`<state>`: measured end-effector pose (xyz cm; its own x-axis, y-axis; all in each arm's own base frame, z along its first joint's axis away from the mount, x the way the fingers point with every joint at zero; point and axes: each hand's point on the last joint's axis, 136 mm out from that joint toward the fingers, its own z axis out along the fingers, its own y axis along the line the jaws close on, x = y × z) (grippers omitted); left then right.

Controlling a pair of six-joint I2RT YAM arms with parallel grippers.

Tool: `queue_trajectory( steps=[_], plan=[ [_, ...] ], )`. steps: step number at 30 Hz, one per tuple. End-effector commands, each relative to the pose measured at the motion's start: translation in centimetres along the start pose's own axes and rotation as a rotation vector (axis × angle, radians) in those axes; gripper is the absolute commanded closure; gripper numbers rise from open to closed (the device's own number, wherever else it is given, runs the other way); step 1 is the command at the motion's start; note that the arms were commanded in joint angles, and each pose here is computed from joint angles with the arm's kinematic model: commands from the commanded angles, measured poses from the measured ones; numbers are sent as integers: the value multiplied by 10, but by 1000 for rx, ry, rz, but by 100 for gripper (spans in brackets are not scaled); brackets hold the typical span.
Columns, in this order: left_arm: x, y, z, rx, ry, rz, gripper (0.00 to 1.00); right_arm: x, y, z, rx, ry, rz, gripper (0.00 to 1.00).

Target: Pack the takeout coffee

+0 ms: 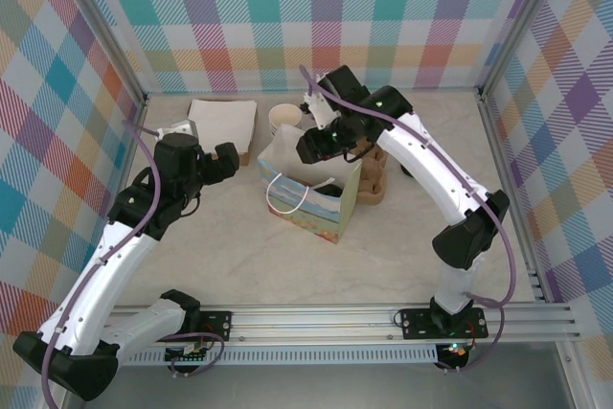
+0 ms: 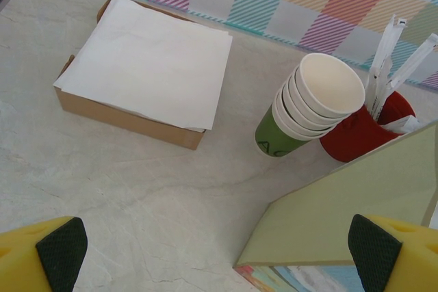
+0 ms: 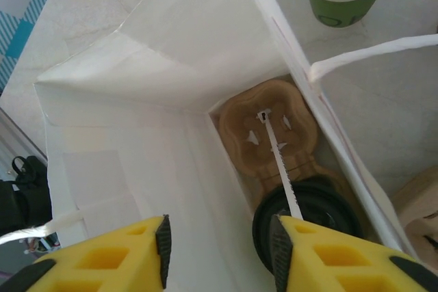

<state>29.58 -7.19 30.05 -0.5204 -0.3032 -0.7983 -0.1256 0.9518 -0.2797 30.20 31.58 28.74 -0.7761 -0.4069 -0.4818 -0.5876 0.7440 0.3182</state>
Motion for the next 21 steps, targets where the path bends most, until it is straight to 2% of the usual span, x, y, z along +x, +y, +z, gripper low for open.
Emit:
queue_trajectory(
  steps=[1,12,16,21],
  plan=[
    [-11,-4,-5,16,-9,-31,0,-6,5,-40,28,-86,-38,52],
    [-25,-15,3,79,50,-149,0,-8,-3,-96,97,-244,-45,30],
    [-29,-1,13,72,82,-231,0,-6,-8,-113,107,-308,-29,21],
    [-24,31,39,25,178,-376,0,1,-18,-129,128,-382,6,7]
  ],
)
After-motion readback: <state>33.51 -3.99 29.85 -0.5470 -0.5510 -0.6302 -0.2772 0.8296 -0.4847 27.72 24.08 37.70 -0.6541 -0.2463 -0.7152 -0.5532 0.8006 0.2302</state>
